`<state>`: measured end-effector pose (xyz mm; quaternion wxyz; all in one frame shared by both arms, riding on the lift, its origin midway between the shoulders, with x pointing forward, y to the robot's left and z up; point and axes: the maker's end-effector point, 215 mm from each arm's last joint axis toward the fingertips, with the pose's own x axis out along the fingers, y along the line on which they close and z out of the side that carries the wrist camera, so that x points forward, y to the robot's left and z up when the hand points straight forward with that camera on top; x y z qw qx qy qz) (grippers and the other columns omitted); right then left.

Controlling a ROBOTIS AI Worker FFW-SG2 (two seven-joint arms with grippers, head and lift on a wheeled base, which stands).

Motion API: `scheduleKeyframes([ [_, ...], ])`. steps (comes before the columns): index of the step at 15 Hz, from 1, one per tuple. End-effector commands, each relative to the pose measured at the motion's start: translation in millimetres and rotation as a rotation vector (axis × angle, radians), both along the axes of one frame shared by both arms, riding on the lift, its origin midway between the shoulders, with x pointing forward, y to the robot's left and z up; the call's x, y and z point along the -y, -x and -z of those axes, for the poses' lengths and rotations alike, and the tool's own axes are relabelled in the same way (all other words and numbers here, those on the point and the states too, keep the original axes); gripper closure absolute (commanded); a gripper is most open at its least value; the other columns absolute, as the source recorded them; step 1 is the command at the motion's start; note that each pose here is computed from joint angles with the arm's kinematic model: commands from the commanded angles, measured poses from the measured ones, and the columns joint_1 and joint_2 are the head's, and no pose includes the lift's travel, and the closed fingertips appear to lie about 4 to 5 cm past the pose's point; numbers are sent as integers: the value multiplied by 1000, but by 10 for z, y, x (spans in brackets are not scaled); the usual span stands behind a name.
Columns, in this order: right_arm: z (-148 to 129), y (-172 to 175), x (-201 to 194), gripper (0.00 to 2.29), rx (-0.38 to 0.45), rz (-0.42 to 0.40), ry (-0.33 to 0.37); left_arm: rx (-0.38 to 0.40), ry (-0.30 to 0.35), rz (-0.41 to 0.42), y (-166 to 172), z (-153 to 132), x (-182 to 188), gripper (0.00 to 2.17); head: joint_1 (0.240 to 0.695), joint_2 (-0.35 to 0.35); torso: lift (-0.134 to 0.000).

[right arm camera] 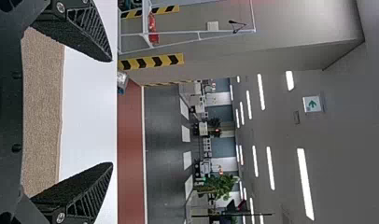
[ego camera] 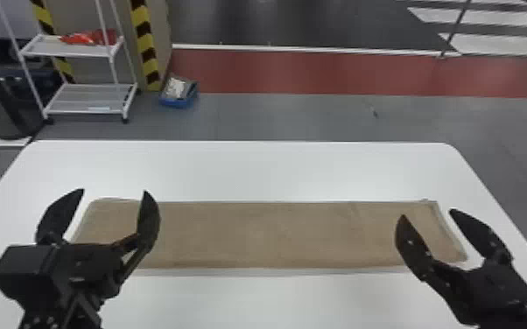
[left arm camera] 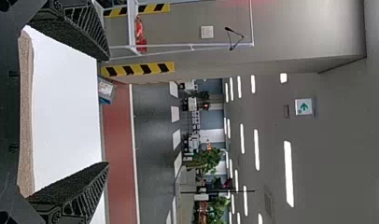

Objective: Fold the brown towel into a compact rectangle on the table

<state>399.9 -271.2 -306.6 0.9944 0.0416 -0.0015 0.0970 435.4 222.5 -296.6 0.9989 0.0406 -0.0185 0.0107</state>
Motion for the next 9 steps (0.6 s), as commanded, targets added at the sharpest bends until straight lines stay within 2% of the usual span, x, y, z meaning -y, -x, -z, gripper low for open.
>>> scheduleKeyframes([
  [1, -10, 15, 0, 90, 0, 0, 1, -1, 1, 0, 0, 2, 0, 90, 695, -66, -125],
  [9, -73, 60, 38, 90, 10, 5, 1, -6, -2, 5, 4, 11, 6, 93, 695, -71, -125],
])
